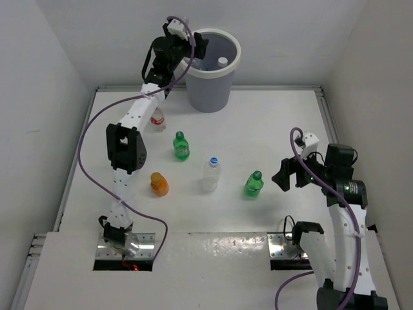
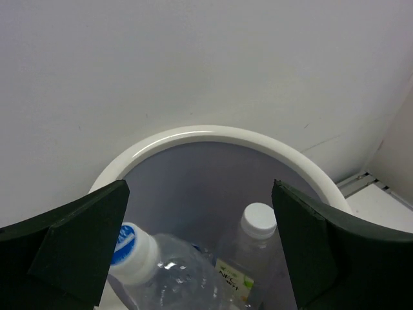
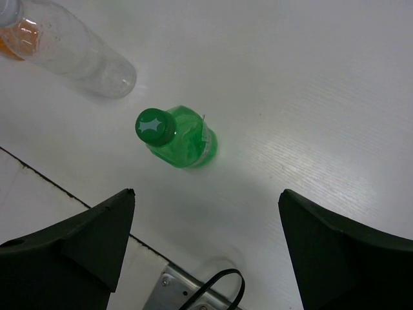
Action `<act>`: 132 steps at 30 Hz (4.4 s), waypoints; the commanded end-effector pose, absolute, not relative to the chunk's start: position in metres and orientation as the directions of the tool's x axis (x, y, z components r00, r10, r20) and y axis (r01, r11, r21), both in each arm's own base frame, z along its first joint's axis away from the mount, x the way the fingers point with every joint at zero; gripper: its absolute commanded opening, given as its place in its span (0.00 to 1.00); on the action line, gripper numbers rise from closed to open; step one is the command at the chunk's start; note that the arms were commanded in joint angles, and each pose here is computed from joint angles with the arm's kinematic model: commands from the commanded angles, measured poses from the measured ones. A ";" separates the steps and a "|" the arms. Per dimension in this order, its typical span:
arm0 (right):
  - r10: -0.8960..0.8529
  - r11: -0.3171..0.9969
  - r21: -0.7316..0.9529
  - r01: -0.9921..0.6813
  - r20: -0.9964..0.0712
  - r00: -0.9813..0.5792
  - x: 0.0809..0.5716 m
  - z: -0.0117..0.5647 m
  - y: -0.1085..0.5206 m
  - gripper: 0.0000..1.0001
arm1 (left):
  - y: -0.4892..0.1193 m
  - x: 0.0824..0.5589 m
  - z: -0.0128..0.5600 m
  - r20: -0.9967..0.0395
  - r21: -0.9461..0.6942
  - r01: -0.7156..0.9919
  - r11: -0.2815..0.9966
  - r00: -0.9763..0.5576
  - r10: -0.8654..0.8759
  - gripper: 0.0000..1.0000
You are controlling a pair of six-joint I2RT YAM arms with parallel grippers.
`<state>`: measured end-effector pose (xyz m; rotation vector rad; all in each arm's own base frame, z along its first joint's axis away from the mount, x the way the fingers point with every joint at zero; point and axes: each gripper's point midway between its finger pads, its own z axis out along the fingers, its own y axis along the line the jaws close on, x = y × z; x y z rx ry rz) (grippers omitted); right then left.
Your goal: Put the plastic bottles in the bin
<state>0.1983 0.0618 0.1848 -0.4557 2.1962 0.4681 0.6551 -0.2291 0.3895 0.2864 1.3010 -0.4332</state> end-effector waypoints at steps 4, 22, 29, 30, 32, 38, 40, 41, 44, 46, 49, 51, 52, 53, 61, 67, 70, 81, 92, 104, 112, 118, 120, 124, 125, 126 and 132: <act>-0.218 0.792 0.122 -0.599 -0.859 -0.464 0.204 0.196 0.079 0.91 | -0.203 0.584 0.539 -0.880 0.025 0.449 0.893 0.433 -0.193 1.00; -0.414 0.635 -0.027 -0.772 -0.855 -0.311 0.230 0.151 0.139 0.90 | -0.140 0.420 0.500 -0.971 -0.013 0.473 0.881 0.204 -0.124 1.00; -0.421 0.709 -0.085 -0.700 -0.848 -0.323 0.250 0.125 0.138 0.84 | -0.118 0.373 0.479 -0.981 -0.024 0.450 0.893 0.162 -0.108 1.00; -0.410 0.720 -0.090 -0.689 -0.855 -0.317 0.254 0.127 0.138 0.78 | -0.114 0.372 0.461 -0.987 -0.036 0.441 0.897 0.123 -0.100 1.00; -0.406 0.728 -0.096 -0.679 -0.858 -0.315 0.258 0.124 0.139 0.68 | -0.112 0.360 0.443 -0.991 -0.044 0.440 0.897 0.097 -0.096 1.00; -0.418 0.742 -0.121 -0.659 -0.853 -0.313 0.269 0.138 0.137 0.14 | -0.120 0.336 0.404 -0.998 -0.020 0.501 0.865 0.045 -0.049 1.00; -0.395 0.757 -0.138 -0.638 -0.875 -0.280 0.281 0.170 0.139 0.04 | -0.124 0.330 0.392 -0.999 -0.019 0.530 0.848 0.019 -0.034 1.00; -0.363 0.763 -0.159 -0.626 -0.907 -0.213 0.294 0.211 0.145 0.03 | -0.129 0.327 0.382 -1.000 -0.015 0.560 0.828 -0.004 -0.016 0.98; -0.314 0.775 -0.165 -0.610 -0.938 -0.145 0.312 0.258 0.153 0.01 | -0.152 0.314 0.374 -1.000 0.007 0.653 0.757 -0.008 0.016 0.97; -0.258 0.785 -0.206 -0.584 -0.966 -0.006 0.343 0.335 0.165 0.00 | -0.164 0.306 0.369 -1.000 0.002 0.695 0.719 -0.016 0.018 0.97; -0.191 0.816 -0.270 -0.511 -0.961 0.201 0.386 0.444 0.177 0.00 | -0.175 0.303 0.350 -0.998 -0.011 0.729 0.685 -0.050 0.038 0.96; -0.196 0.830 -0.303 -0.468 -0.944 0.264 0.428 0.465 0.188 0.00 | -0.183 0.299 0.341 -0.997 -0.009 0.748 0.664 -0.059 0.053 0.96; -0.179 0.845 -0.315 -0.433 -0.928 0.327 0.435 0.495 0.188 0.00 | -0.187 0.297 0.336 -0.996 -0.003 0.753 0.659 -0.061 0.065 0.96; -0.177 0.850 -0.316 -0.421 -0.925 0.335 0.457 0.490 0.195 0.00 | -0.187 0.297 0.329 -0.995 -0.011 0.752 0.659 -0.075 0.070 0.96; -0.135 0.900 -0.294 -0.320 -0.889 0.438 0.577 0.491 0.222 0.01 | -0.199 0.288 0.302 -0.987 0.026 0.772 0.635 -0.083 0.141 0.96; -0.189 0.913 -0.316 -0.260 -0.889 0.416 0.638 0.419 0.227 0.03 | -0.213 0.283 0.298 -0.981 0.032 0.799 0.601 -0.089 0.171 0.96; -0.205 0.911 -0.319 -0.260 -0.899 0.388 0.652 0.394 0.230 0.35 | -0.217 0.279 0.295 -0.979 0.029 0.805 0.593 -0.097 0.180 0.96; -0.036 0.898 -0.187 -0.399 -0.934 0.356 0.556 0.481 0.219 0.94 | -0.252 0.254 0.278 -0.954 0.163 0.917 0.365 0.052 0.295 1.00; -0.032 0.897 -0.073 -0.436 -0.994 0.100 0.441 0.447 0.131 0.94 | -0.285 0.231 0.252 -0.935 0.231 0.963 0.137 0.181 0.306 1.00; 0.025 0.946 0.075 -0.316 -0.987 -0.160 0.350 0.346 0.048 0.94 | -0.330 0.242 0.206 -0.948 0.084 0.990 0.114 0.044 0.315 1.00; 0.054 0.956 0.115 -0.272 -0.973 -0.222 0.321 0.314 0.025 0.93 | -0.336 0.246 0.198 -0.942 -0.002 0.994 0.108 -0.038 0.334 0.56; 0.074 0.945 0.158 -0.288 -0.957 -0.281 0.306 0.290 0.027 0.91 | -0.339 0.281 0.277 -0.970 0.051 0.979 0.200 0.001 0.244 0.13; 0.078 0.935 0.178 -0.308 -0.947 -0.312 0.297 0.275 0.033 0.91 | -0.341 0.304 0.355 -0.986 0.104 0.961 0.256 0.067 0.150 0.11; 0.092 0.917 0.216 -0.335 -0.932 -0.349 0.286 0.257 0.042 0.91 | -0.315 0.392 0.462 -0.980 0.189 0.812 0.552 0.189 0.058 0.09; 0.095 0.913 0.221 -0.342 -0.932 -0.349 0.283 0.257 0.045 0.91 | -0.313 0.404 0.485 -0.972 0.199 0.775 0.599 0.232 0.024 0.09; 0.099 0.908 0.234 -0.347 -0.926 -0.365 0.281 0.249 0.047 0.91 | -0.305 0.420 0.501 -0.966 0.197 0.729 0.656 0.260 0.002 0.09; 0.076 0.892 0.226 -0.391 -0.929 -0.363 0.276 0.245 0.061 0.91 | -0.303 0.510 0.535 -0.918 0.184 0.505 0.843 0.395 -0.036 0.09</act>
